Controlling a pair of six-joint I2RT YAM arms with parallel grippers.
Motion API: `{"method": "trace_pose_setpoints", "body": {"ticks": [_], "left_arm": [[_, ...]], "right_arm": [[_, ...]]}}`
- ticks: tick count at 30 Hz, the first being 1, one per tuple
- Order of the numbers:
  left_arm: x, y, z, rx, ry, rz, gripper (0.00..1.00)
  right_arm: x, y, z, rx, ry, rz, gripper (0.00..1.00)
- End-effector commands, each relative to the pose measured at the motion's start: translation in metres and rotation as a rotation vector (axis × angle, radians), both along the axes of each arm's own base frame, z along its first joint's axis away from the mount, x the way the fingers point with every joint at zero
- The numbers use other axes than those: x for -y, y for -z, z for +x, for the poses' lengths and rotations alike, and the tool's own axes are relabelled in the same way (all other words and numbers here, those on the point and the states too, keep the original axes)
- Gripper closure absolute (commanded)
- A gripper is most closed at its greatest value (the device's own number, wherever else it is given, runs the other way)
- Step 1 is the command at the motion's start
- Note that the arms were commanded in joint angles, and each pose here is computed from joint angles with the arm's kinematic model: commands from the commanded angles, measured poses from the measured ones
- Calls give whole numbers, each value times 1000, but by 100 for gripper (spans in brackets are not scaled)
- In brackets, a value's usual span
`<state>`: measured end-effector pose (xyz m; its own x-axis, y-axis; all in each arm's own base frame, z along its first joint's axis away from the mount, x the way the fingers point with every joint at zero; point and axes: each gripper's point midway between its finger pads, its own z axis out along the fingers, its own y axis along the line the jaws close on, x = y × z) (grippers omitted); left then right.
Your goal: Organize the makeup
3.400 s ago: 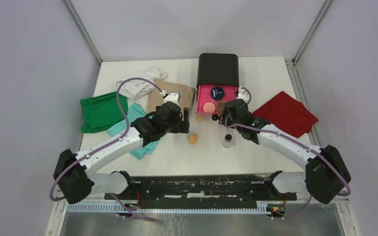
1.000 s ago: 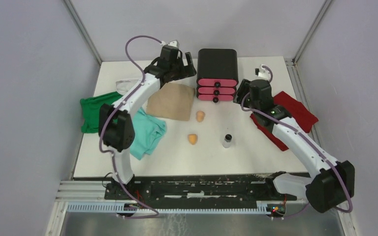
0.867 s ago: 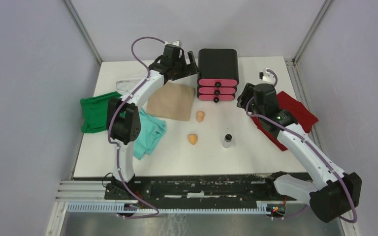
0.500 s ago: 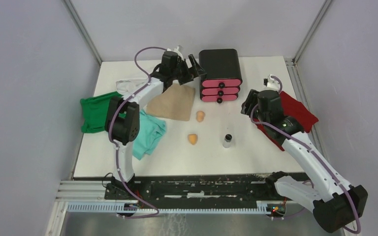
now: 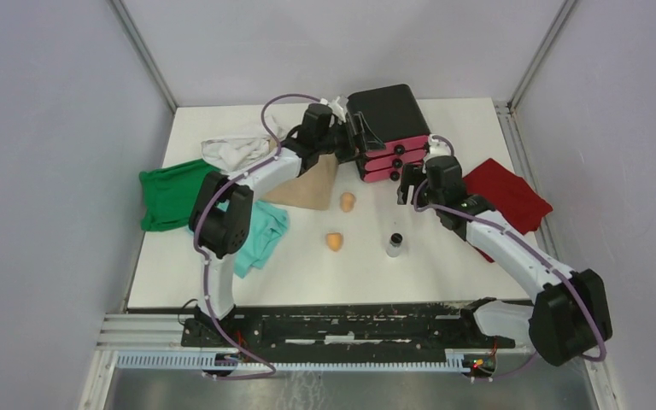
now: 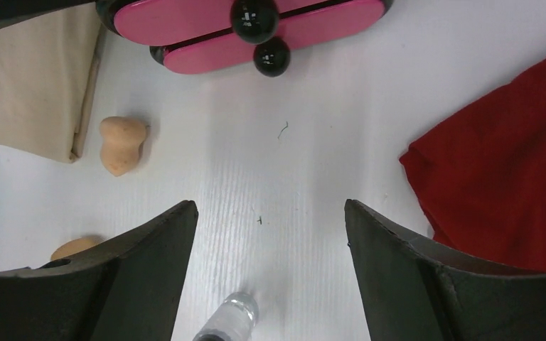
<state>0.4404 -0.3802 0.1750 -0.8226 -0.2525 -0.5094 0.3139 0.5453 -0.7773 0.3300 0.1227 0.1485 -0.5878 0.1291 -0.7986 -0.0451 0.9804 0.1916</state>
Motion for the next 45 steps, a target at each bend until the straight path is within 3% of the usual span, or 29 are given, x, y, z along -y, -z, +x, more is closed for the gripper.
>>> {"method": "trace_pose_setpoints", "body": {"ticks": [1,9,13,22,45], "left_arm": [[25,-23,-33,14,98,-63,2],[-22,-41,-48,74,-1,70,0],[-42,-42,-66,90,-31,95,0],[-79,-36,-98,99,-101,128,1],[-94,-29,-108,102,-122,181,1]], "right_arm": [[-15,-12,33,87,-76,-31,17],[-29,5,67,289,-205,-97,18],[-22,16,81,286,-207,-132,17],[-24,27,100,361,-225,-55,19],[-33,19,131,415,-184,2,43]]}}
